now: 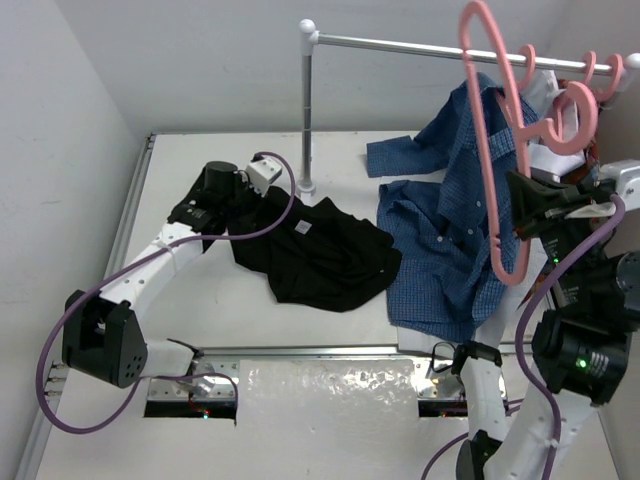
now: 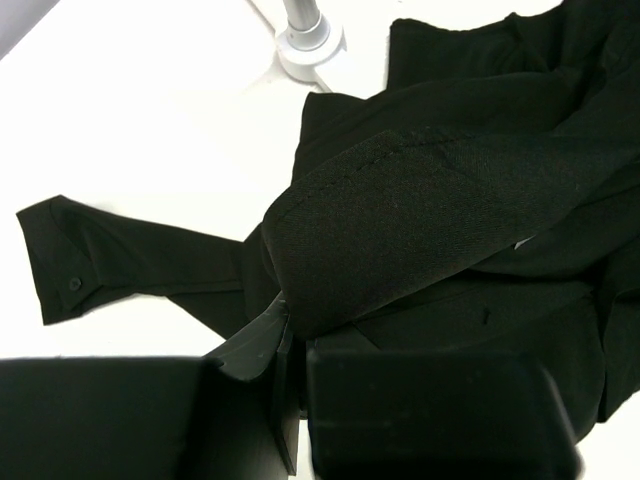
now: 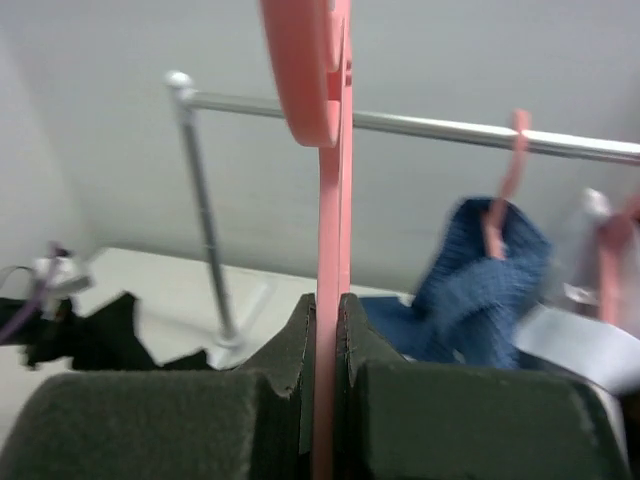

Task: Place the shirt on the hanger

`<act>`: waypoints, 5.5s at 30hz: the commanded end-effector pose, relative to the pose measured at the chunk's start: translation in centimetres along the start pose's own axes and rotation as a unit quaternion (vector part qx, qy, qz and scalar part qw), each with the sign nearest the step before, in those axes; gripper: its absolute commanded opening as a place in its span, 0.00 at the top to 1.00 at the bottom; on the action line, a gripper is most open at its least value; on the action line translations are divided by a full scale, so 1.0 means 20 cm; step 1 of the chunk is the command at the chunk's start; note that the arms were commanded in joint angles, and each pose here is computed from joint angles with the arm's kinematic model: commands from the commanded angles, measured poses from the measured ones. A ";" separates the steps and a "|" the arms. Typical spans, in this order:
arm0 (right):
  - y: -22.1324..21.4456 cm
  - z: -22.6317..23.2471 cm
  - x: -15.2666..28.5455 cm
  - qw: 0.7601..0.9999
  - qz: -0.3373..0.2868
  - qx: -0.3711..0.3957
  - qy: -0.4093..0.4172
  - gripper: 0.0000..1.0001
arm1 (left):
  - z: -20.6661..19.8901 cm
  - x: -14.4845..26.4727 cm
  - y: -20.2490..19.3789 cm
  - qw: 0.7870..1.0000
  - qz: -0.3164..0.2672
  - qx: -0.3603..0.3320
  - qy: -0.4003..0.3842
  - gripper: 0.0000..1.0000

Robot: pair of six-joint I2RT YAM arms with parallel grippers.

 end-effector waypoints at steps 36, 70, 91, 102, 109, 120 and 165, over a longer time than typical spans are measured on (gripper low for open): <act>-0.95 0.52 -0.38 0.938 0.183 -0.057 0.290 1.00 | 0.17 -0.16 0.04 0.998 0.004 0.052 0.025 1.00; -1.34 0.87 -0.12 0.881 0.222 -0.017 0.417 1.00 | 0.21 -0.18 0.05 0.997 0.019 0.059 0.044 1.00; -1.55 0.89 -0.40 0.906 0.259 0.018 0.333 1.00 | 0.15 -0.10 0.09 0.999 -0.001 0.039 0.002 1.00; -1.48 1.07 -0.51 0.886 0.205 -0.016 0.415 1.00 | 0.01 0.11 0.18 0.996 -0.014 -0.008 -0.093 1.00; -1.49 1.15 -0.60 0.882 0.178 -0.036 0.435 1.00 | -0.14 0.20 0.20 0.987 -0.028 -0.035 -0.152 1.00; -1.55 1.15 -0.69 0.887 0.165 -0.060 0.427 1.00 | -0.38 0.26 0.07 0.965 -0.008 -0.117 -0.234 0.96; -1.48 1.16 -0.53 0.833 0.086 -0.008 0.546 1.00 | -0.19 0.11 -0.01 0.927 -0.043 -0.331 -0.170 0.73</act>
Point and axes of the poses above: each gripper's point midway between its finger pads, its own x axis back along the fingers, its own z axis along the line the jaws close on, y = z × x, the point moved 4 cm from there along x, back along the fingers, and after that the axes turned 1 degree about -x, right-handed, at the moved point
